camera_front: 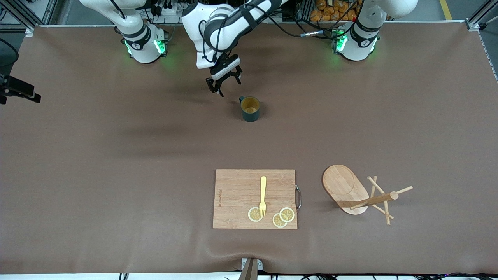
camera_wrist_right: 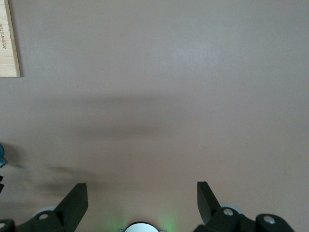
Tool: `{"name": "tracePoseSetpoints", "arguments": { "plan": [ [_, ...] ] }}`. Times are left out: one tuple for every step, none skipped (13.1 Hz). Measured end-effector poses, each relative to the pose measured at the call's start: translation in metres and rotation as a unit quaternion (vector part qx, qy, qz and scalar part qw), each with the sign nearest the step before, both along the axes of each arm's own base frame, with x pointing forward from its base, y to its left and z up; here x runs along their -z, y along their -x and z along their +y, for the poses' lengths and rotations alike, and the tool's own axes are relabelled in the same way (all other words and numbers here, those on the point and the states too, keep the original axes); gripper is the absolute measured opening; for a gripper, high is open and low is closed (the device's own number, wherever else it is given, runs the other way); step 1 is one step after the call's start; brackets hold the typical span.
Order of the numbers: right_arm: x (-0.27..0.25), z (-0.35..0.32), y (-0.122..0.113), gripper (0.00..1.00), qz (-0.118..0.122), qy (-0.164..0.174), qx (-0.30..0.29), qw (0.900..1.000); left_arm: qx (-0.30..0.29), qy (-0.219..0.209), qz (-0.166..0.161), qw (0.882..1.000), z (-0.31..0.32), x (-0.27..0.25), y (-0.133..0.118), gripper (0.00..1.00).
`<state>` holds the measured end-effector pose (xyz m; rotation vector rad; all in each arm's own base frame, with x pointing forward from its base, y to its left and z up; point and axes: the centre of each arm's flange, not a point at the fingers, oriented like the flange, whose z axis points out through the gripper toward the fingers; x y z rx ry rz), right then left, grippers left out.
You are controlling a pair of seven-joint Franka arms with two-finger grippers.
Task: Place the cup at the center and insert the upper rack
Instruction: 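Lower the left gripper and grasp the mug handle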
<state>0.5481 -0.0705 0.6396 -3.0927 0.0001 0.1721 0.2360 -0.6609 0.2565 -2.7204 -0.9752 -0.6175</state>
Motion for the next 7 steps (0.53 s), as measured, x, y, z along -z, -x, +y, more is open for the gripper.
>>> {"name": "tracePoseSetpoints", "arguments": {
  "plan": [
    [-0.003,0.004,0.004,1.00,0.003,0.000,0.005,1.000,-0.007,-0.001,-0.001,1.000,0.000,0.006,0.002,1.00],
    [-0.006,0.010,0.007,1.00,0.004,0.000,0.010,1.000,-0.015,-0.003,-0.001,1.000,0.001,0.013,0.003,1.00],
    [-0.009,0.016,0.010,1.00,0.003,0.000,0.014,1.000,-0.019,-0.006,-0.001,1.000,0.001,0.021,0.003,1.00],
    [-0.009,0.020,0.011,1.00,0.003,0.000,0.015,1.000,-0.020,-0.010,0.000,1.000,0.002,0.027,0.004,1.00],
    [-0.009,0.022,0.012,1.00,0.002,0.000,0.014,1.000,-0.019,-0.013,0.001,1.000,0.002,0.033,0.006,1.00],
    [-0.007,0.024,0.011,1.00,0.000,0.000,0.013,1.000,-0.021,-0.014,0.000,1.000,0.002,0.037,0.008,1.00],
    [-0.003,0.025,0.009,1.00,-0.002,0.001,0.013,1.000,-0.021,-0.015,-0.001,1.000,0.002,0.039,0.010,0.94]
  ]
}}
